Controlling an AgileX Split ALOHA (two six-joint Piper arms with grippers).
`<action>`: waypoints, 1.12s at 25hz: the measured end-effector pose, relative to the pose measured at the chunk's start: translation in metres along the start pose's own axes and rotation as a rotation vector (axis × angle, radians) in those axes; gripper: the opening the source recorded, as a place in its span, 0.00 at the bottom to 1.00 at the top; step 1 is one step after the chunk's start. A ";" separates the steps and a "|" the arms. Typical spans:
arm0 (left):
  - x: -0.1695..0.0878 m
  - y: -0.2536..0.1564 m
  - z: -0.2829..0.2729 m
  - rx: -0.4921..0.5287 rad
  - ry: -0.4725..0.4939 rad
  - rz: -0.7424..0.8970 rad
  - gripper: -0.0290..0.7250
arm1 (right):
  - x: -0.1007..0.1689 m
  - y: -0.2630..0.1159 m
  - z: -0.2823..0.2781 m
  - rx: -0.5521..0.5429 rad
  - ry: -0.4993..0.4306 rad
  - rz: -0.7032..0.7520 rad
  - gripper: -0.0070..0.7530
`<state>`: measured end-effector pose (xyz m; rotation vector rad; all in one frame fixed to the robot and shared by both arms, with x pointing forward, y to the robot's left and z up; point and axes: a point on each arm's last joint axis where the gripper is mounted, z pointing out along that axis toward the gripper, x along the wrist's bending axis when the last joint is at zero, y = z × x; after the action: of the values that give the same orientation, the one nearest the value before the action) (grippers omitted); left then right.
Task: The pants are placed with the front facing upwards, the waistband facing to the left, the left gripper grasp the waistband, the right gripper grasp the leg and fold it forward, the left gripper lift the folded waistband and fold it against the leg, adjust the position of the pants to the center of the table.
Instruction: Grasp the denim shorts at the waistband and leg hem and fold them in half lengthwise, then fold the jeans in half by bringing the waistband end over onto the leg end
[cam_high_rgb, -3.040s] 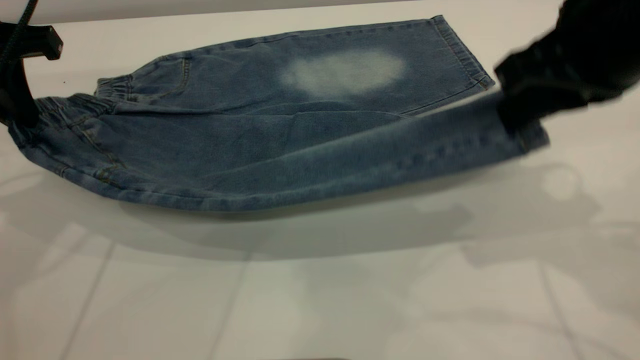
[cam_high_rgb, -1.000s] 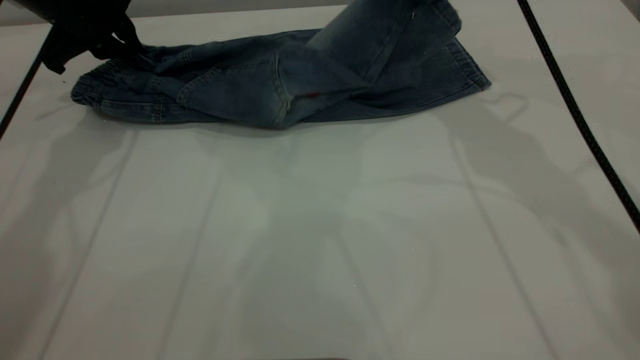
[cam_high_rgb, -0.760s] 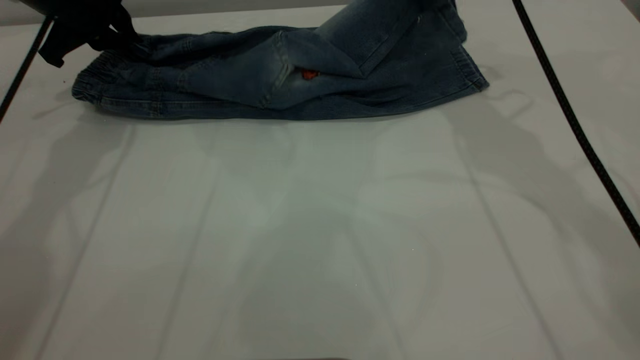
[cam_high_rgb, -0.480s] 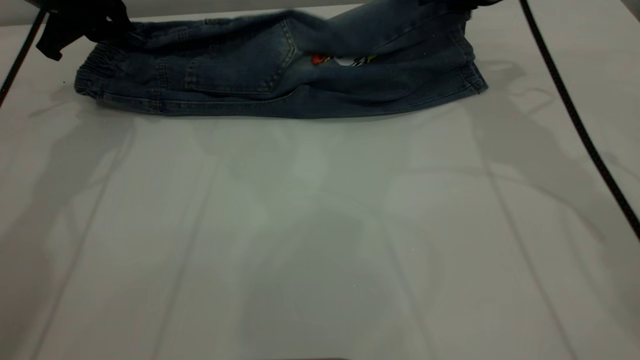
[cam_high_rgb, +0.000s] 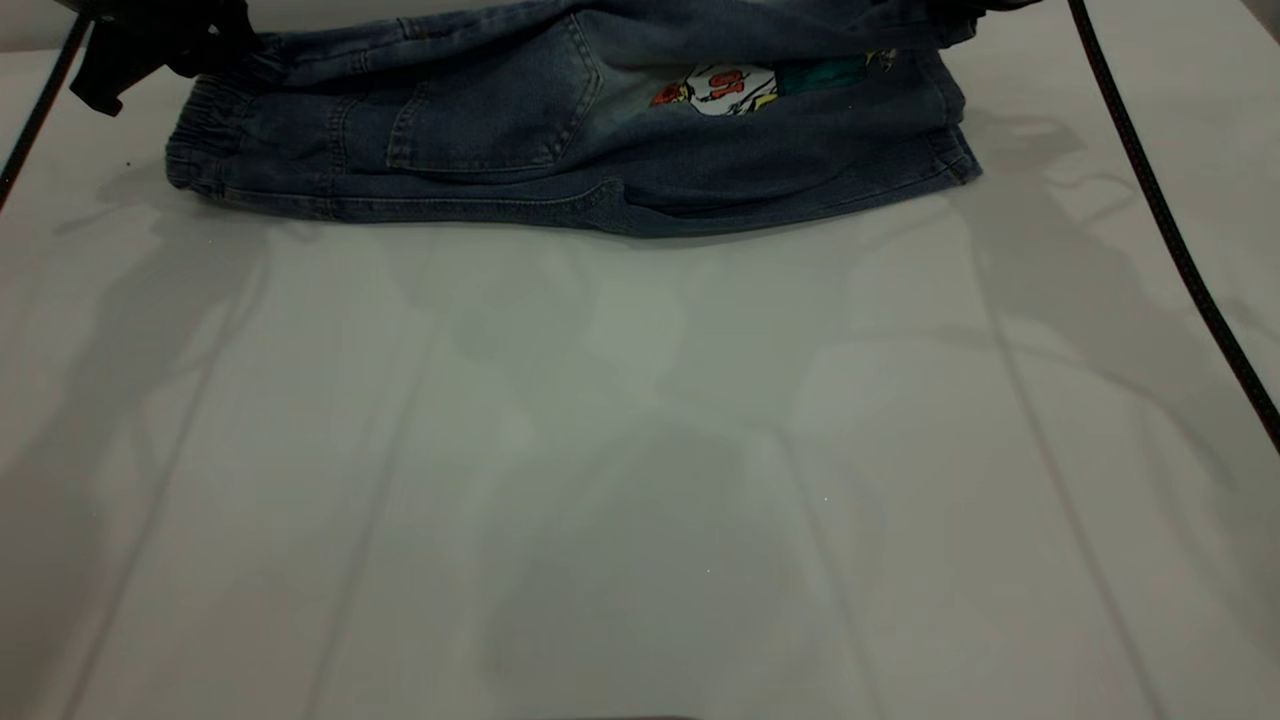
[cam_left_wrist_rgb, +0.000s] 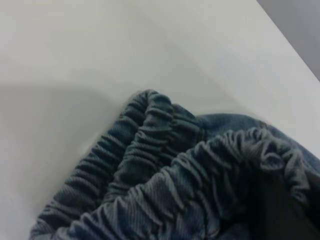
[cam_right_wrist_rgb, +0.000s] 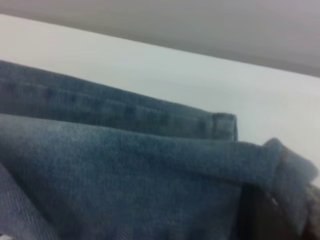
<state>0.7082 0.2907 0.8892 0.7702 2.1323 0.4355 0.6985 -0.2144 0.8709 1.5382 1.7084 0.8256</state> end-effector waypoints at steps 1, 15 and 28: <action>0.000 0.000 0.000 0.000 0.000 0.000 0.15 | 0.001 -0.001 0.000 0.010 0.007 0.000 0.20; -0.013 0.008 -0.015 0.026 -0.036 0.195 0.60 | 0.008 0.029 -0.032 0.069 0.132 0.012 0.80; 0.004 0.067 -0.058 0.326 -0.013 0.574 0.61 | 0.040 0.026 -0.073 0.366 0.420 -0.049 0.77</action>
<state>0.6857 0.3415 0.9591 1.5800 1.9685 0.3730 0.6501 -0.1728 0.9310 1.6282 2.2972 0.8926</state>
